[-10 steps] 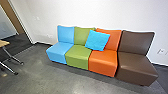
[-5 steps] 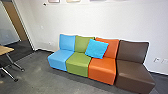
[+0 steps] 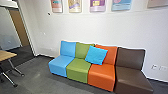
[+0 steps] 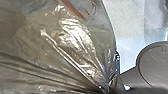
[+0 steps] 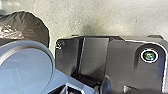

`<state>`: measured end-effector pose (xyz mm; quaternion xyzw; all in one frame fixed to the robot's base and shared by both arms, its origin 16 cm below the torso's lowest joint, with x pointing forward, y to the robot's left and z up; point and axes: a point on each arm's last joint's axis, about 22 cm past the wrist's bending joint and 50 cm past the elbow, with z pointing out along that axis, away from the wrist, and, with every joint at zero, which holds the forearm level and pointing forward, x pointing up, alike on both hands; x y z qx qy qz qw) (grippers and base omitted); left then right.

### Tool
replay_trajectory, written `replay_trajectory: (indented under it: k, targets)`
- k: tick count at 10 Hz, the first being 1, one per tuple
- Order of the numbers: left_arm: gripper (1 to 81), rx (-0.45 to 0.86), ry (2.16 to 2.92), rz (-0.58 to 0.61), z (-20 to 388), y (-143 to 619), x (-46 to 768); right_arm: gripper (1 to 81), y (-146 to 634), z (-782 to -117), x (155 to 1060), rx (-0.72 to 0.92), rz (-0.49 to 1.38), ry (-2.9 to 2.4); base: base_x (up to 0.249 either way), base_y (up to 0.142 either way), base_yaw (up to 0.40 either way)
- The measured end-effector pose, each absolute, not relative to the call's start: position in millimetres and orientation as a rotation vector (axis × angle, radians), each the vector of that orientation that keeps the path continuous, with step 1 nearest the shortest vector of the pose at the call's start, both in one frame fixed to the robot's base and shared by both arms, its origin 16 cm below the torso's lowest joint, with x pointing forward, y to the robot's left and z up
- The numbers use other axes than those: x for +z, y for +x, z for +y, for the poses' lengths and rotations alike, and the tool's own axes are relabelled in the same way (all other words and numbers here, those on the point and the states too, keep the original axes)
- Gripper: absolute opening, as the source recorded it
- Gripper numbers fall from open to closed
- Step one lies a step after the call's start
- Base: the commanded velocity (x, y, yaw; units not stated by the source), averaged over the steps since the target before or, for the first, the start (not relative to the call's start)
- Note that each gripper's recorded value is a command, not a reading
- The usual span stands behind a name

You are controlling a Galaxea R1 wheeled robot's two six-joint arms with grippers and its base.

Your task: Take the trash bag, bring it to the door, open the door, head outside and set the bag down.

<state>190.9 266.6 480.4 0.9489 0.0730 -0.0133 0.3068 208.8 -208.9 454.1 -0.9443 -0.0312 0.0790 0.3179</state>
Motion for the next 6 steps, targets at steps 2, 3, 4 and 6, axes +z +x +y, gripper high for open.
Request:
replay_trajectory:
  k: [2, 3, 4, 6]
  targets:
    - [1.0, -0.047, 2.523, 0.207, 265.7, 182.0, 481.5, 81.1, 195.8, -202.3, 455.3, 0.221, -0.086, -2.489, 0.0, 0.0, 0.0]
    - [1.0, -0.058, 2.541, 0.221, 269.8, 175.7, 478.7, 81.1, 185.0, -201.3, 455.6, 0.239, -0.082, -2.495, 0.0, 0.0, 0.0]
    - [1.0, -0.078, 2.559, 0.236, 273.4, 166.0, 475.1, 81.1, 173.4, -201.1, 456.3, 0.259, -0.075, -2.5, 0.0, 0.0, 0.0]
    - [1.0, -0.115, 2.593, 0.269, 278.1, 143.8, 466.7, 81.1, 152.1, -197.2, 458.8, 0.294, -0.07, -2.503, 0.0, 0.0, 0.0]
